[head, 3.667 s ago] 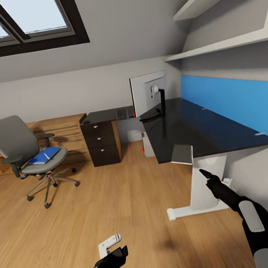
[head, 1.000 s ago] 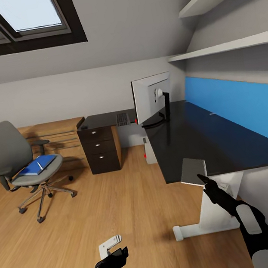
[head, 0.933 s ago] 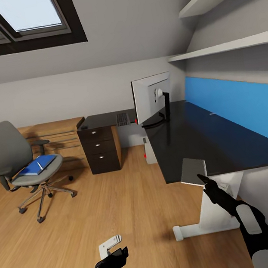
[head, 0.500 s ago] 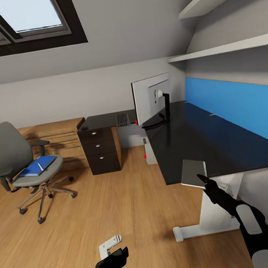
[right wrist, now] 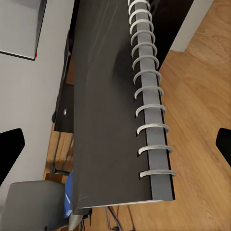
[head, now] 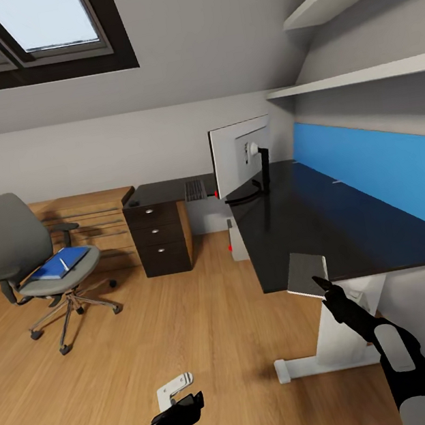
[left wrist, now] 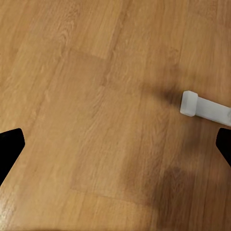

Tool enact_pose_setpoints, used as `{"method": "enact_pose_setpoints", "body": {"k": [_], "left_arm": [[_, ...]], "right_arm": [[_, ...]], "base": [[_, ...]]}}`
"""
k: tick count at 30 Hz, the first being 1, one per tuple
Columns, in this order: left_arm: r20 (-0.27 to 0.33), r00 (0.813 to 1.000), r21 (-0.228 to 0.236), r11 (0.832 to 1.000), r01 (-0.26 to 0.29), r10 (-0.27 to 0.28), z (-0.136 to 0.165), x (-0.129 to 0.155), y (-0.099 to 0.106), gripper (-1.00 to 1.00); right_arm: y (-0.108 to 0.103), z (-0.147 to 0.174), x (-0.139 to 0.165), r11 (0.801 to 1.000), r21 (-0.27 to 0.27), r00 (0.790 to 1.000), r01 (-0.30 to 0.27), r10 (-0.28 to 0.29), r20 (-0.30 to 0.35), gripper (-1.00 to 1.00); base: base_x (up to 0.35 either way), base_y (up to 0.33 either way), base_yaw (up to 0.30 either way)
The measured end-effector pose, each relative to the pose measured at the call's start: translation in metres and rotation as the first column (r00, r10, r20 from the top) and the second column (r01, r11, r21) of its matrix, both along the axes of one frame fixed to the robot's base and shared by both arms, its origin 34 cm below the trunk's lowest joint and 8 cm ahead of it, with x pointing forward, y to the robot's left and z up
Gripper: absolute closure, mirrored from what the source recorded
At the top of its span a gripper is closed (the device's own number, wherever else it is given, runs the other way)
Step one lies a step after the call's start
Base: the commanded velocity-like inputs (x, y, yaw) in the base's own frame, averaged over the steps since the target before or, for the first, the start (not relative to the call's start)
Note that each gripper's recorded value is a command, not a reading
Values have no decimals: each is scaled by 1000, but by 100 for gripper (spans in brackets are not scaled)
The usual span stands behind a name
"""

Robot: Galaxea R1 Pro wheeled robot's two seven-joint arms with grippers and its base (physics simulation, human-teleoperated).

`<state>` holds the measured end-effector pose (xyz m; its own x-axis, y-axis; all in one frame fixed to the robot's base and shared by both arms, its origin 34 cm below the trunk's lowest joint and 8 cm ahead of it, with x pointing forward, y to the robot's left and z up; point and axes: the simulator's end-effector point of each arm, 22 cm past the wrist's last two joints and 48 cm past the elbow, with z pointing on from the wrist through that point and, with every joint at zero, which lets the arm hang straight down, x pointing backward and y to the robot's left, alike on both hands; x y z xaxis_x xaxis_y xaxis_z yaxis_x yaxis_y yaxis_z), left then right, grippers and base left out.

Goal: In the bedroom, organize the workspace by keeping the computer under the desk, ensuring the monitor is on the desk, placing the keyboard on the desk next to the monitor, placing the mouse on the desk next to the keyboard, moving the folder from the swivel chair onto the desk next to the mouse, stacking the notebook on top of the folder with the pen on top of the notebook, and positioning the swivel chair next to the desk.

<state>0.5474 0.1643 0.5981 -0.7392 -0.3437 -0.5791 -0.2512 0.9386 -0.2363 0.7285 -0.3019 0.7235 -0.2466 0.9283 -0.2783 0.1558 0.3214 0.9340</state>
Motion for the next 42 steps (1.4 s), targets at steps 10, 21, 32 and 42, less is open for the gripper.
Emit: {"method": "enact_pose_setpoints", "body": {"k": [10, 21, 32, 42], "left_arm": [[1, 1000, 0, 1000, -1, 1, 0, 0, 0, -100], [0, 1000, -1, 1000, -1, 1, 4, 1, 0, -100], [-1, 1000, 0, 1000, -2, 2, 25, 3, 0, -100], [-3, 1000, -1, 1000, -2, 2, 43, 5, 0, -100]], "right_arm": [[0, 2, 0, 1000, 8, 1000, 2, -2, 5, 100], [0, 5, 1, 1000, 4, 1000, 2, -2, 4, 100], [2, 26, 4, 1000, -3, 1000, -2, 2, 3, 100], [16, 50, 9, 999, -20, 999, -40, 40, 13, 100]], "base": [[0, 0, 0], [0, 0, 0], [0, 0, 0], [0, 0, 0]]}}
